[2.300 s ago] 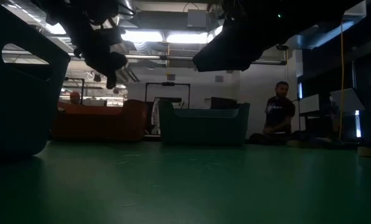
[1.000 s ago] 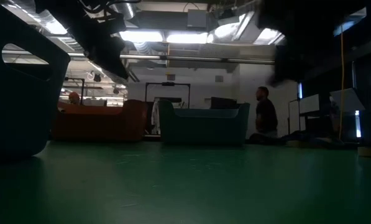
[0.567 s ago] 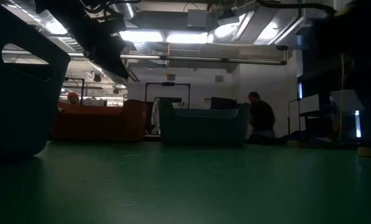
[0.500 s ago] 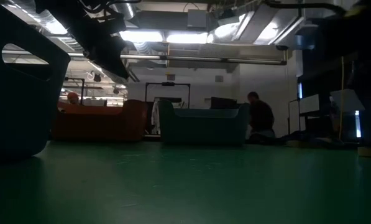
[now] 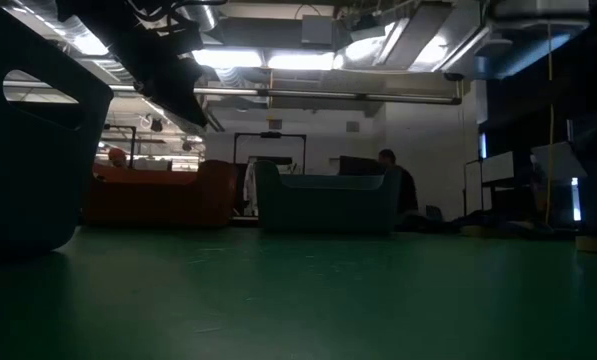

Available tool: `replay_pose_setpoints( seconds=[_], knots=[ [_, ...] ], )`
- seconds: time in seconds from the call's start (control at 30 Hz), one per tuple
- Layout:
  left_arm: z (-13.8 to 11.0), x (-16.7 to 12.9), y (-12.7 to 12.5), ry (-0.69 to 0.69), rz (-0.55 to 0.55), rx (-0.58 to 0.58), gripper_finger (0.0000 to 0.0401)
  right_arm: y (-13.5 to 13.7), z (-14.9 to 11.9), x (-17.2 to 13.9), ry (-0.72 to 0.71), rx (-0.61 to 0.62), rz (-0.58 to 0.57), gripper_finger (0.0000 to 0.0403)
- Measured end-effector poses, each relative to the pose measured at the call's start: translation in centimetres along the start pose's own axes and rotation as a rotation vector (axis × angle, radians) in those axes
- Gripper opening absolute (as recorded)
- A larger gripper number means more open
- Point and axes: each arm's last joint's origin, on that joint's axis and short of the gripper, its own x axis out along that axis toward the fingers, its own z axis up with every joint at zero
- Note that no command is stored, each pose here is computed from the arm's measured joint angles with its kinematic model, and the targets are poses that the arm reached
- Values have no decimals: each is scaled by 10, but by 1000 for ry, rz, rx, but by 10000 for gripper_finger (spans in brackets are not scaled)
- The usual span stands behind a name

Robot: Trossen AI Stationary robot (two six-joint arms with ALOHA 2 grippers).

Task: Sort rubber bands into baskets
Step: Put the small black rubber band into the orange bin

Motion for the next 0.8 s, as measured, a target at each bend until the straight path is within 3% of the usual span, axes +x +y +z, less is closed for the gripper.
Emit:
replay_pose_setpoints(
  seconds=[0.13, 0.4, 0.6, 0.8],
  knots=[
    [0, 0, 0, 1, 0, 0, 143, 0, 2, 11, 25, -11, -36, 168],
    [0, 0, 0, 1, 0, 1, 143, 5, 7, 10, -9, -56, -29, 12],
    [1, 0, -1, -9, -28, 19, 143, 17, 32, -13, -141, -98, -17, 26],
    [8, -3, -9, -61, -222, 40, 143, 18, 67, -43, -377, -167, -106, 7]
  ],
)
